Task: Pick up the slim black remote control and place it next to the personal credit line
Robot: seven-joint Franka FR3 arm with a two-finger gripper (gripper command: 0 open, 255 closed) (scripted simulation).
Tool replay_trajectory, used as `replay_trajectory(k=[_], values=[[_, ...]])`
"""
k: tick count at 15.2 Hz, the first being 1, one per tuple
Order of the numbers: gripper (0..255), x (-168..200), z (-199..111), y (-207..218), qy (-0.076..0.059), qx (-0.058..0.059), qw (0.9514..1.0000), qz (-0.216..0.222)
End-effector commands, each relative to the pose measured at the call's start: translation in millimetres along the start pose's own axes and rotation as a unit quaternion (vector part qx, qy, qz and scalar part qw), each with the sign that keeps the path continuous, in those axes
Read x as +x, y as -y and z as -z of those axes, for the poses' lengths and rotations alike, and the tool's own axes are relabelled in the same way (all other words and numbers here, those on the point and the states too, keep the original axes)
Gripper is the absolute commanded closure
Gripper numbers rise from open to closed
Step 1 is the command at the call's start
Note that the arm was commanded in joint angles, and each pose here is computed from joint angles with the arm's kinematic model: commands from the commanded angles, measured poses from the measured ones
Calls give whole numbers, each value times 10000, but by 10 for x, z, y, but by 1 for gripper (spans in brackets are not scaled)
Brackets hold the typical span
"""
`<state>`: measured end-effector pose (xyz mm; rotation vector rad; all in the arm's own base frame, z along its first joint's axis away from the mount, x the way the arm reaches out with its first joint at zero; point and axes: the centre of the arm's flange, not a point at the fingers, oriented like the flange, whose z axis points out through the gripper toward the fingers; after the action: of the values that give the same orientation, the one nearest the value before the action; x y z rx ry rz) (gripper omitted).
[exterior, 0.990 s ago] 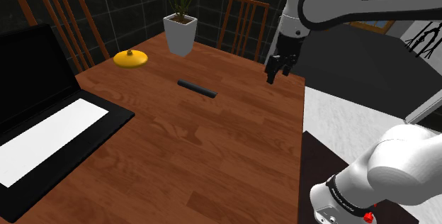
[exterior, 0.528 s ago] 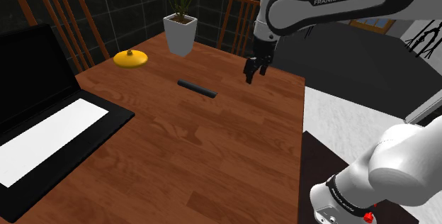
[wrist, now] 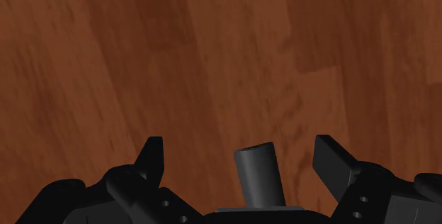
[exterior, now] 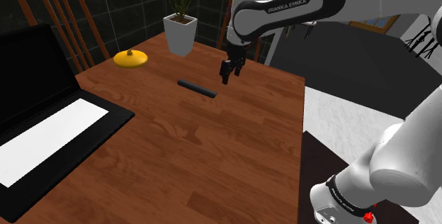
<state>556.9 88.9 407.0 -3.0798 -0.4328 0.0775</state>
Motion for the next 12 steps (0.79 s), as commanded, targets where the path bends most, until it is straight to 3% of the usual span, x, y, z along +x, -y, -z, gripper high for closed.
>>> replay_trajectory(k=[1,9,12], values=[[0,237,-105,60,-28,42,9998,173],[0,1126,-488,351,-131,197,9962,840],[0,1130,-646,358,-131,197,9962,840]])
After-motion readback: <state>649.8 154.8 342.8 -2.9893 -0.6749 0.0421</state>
